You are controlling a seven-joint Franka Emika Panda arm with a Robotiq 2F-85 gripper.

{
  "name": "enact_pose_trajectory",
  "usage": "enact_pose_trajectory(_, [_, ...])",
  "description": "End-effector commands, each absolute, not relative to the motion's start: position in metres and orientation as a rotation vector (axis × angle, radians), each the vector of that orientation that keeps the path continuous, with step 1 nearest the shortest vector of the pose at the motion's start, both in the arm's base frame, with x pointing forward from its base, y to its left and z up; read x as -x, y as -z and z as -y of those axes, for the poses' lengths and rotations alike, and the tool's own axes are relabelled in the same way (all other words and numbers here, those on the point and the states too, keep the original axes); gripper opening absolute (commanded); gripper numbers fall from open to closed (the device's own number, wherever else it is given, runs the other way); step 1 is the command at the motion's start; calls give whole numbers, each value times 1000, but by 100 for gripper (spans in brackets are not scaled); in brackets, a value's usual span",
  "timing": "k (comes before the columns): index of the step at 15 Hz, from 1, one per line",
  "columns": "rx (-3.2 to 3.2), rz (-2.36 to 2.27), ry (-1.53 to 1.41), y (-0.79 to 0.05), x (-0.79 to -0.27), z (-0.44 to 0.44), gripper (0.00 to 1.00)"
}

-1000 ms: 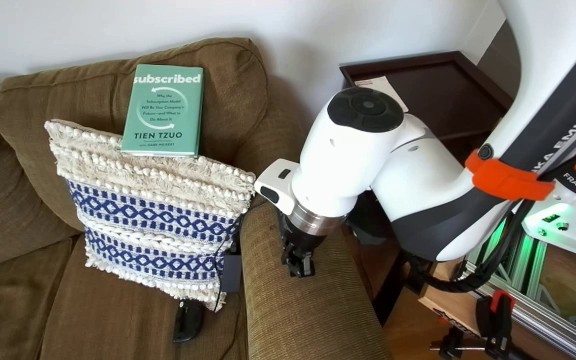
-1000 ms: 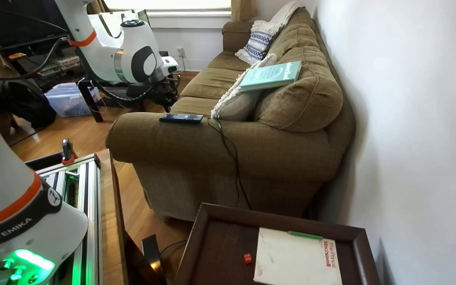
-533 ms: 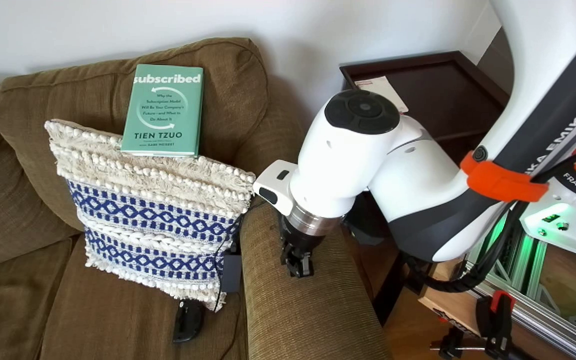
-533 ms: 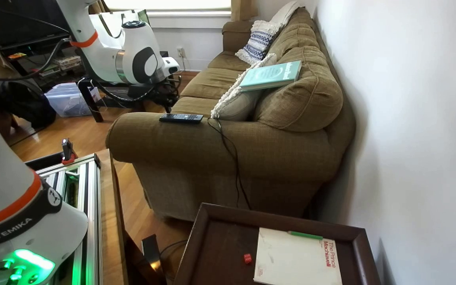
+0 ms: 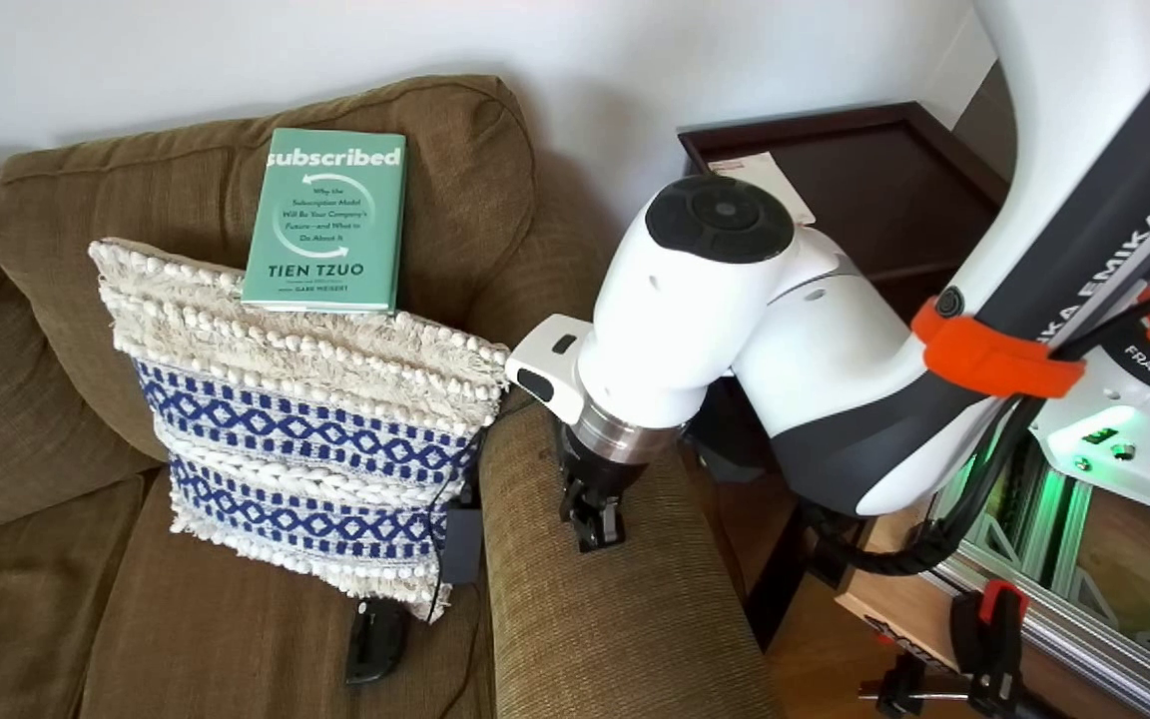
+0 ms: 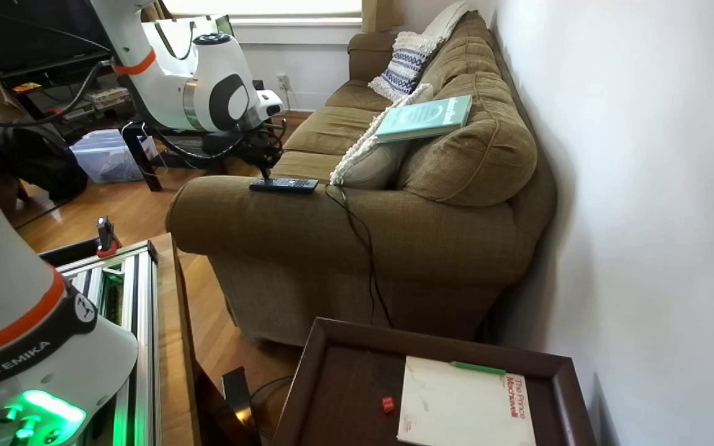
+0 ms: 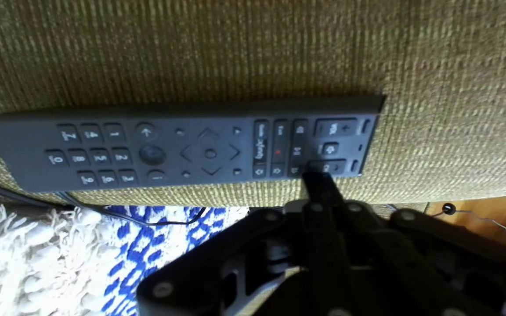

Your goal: Press a button on the grey remote control.

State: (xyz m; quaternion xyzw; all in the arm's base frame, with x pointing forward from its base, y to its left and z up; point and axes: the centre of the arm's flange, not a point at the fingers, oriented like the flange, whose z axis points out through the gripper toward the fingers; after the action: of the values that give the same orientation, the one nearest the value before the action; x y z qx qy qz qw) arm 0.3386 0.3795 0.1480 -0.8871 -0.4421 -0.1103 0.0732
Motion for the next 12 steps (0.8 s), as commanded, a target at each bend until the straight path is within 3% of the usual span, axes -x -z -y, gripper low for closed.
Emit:
enact_pose_trajectory(1, [2658, 1344, 338, -142, -340, -379, 0])
enact_pose_trajectory(12, [2671, 1333, 283, -127, -335, -371, 0])
